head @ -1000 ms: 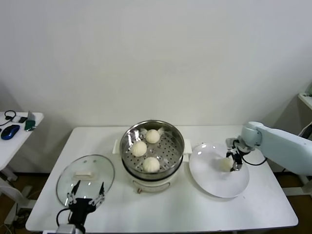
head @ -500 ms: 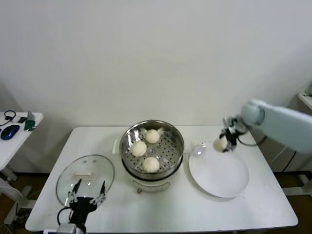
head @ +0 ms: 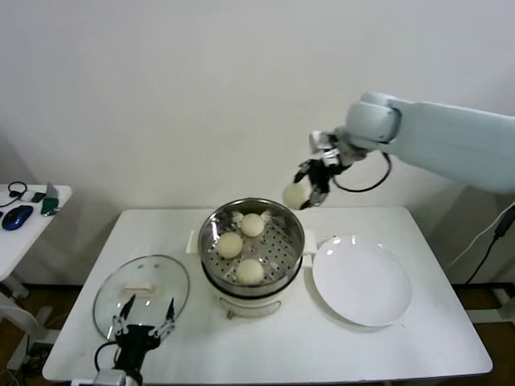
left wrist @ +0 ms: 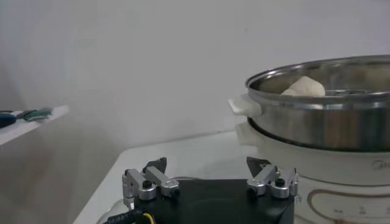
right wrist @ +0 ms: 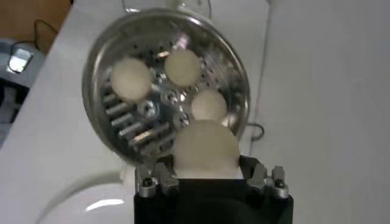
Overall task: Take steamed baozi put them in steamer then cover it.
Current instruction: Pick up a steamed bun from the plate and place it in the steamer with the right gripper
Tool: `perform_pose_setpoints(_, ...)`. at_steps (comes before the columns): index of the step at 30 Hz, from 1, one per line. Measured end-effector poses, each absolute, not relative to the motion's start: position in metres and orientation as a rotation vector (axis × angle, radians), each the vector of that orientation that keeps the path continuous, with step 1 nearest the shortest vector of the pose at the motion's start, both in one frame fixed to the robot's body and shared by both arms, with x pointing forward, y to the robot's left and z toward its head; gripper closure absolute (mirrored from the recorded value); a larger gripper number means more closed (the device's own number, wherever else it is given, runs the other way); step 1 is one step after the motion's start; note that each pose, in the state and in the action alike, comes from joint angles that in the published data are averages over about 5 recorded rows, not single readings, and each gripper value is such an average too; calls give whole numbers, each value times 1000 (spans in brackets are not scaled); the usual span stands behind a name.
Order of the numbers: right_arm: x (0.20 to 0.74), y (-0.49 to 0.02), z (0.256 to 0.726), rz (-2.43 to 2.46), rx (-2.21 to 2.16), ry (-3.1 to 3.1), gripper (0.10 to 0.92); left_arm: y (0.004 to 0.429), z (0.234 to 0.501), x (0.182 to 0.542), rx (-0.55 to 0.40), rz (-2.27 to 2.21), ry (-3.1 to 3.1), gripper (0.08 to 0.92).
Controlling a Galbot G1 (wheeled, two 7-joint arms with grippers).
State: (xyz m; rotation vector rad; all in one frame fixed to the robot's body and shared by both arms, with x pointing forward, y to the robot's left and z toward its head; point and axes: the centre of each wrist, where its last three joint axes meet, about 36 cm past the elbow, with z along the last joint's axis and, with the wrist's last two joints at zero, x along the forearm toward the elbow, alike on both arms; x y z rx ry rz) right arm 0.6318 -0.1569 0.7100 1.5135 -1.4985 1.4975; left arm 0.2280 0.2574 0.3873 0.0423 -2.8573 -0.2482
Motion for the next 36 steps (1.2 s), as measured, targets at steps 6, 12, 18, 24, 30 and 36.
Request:
perform_pose_setpoints(6, 626, -132, 674, 1537, 1512, -1421, 318, 259, 391, 228, 51, -247, -2864, 177)
perform_pose_setpoints(12, 629, -128, 638, 1548, 1479, -1379, 318, 260, 391, 227, 53, -249, -2863, 177)
perform_pose_setpoints(18, 631, -124, 607, 1544, 1464, -1355, 318, 260, 391, 230, 54, -251, -2869, 177)
perform_pose_setpoints(24, 632, -118, 587, 1536, 1464, -1343, 318, 261, 390, 233, 54, -255, -2870, 177)
perform_pose_setpoints(30, 635, -115, 581, 1530, 1467, -1344, 276, 261, 391, 235, 55, -257, -2872, 177)
perform_pose_setpoints(36, 644, -119, 596, 1499, 1484, -1371, 203, 263, 393, 237, 50, -265, -2871, 177)
